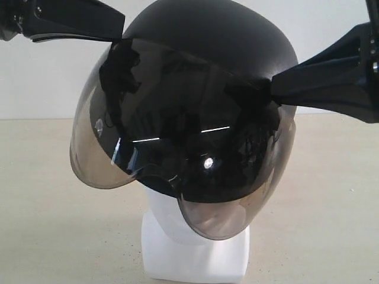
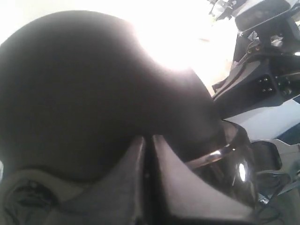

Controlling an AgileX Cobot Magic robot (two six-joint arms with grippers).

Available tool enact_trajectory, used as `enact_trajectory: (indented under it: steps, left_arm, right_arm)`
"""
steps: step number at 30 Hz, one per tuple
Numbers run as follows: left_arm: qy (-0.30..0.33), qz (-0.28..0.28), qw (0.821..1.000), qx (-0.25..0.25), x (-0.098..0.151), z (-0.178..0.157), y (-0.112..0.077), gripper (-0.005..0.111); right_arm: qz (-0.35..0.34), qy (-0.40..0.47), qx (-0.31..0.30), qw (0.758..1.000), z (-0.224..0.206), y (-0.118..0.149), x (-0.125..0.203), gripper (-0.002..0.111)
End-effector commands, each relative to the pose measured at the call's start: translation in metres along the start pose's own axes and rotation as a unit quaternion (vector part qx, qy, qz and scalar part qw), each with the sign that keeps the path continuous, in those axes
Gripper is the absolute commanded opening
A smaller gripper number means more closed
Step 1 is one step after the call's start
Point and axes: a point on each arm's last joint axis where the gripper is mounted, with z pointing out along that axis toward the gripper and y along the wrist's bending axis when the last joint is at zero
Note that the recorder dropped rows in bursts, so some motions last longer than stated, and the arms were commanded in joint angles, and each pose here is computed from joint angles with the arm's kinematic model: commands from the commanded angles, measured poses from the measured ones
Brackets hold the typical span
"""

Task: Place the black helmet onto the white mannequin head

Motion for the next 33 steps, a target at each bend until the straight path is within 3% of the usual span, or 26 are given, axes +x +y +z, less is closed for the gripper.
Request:
enact_trajectory:
  steps: [1, 9, 18, 23, 33]
  left_arm:
    - [0.023, -0.013, 1.0, -0.003, 0.005, 0.004, 0.006, 0.004]
    - [0.033, 0.006, 0.999, -0.014, 0.006, 0.003, 0.006, 0.004]
    - [-0.031, 0.047, 0.998, 0.003, -0.029, -0.012, -0.017, 0.004]
    - [-0.062, 0.04, 0.997, 0.027, -0.037, -0.014, -0.023, 0.004]
    - [0.03, 0.061, 0.997, 0.022, -0.022, 0.014, -0.021, 0.004]
  right_arm:
    - [-0.028, -0.027, 0.002, 0.999, -0.001, 0.007, -0.013, 0.0]
    - [-0.049, -0.035, -0.016, 0.998, -0.009, 0.025, -0.021, 0.0]
    - [-0.052, -0.032, -0.016, 0.998, -0.009, 0.025, -0.02, 0.0]
    - [-0.052, -0.034, -0.016, 0.998, -0.009, 0.025, -0.02, 0.0]
    - [-0.049, -0.041, -0.015, 0.998, -0.01, 0.025, -0.022, 0.0]
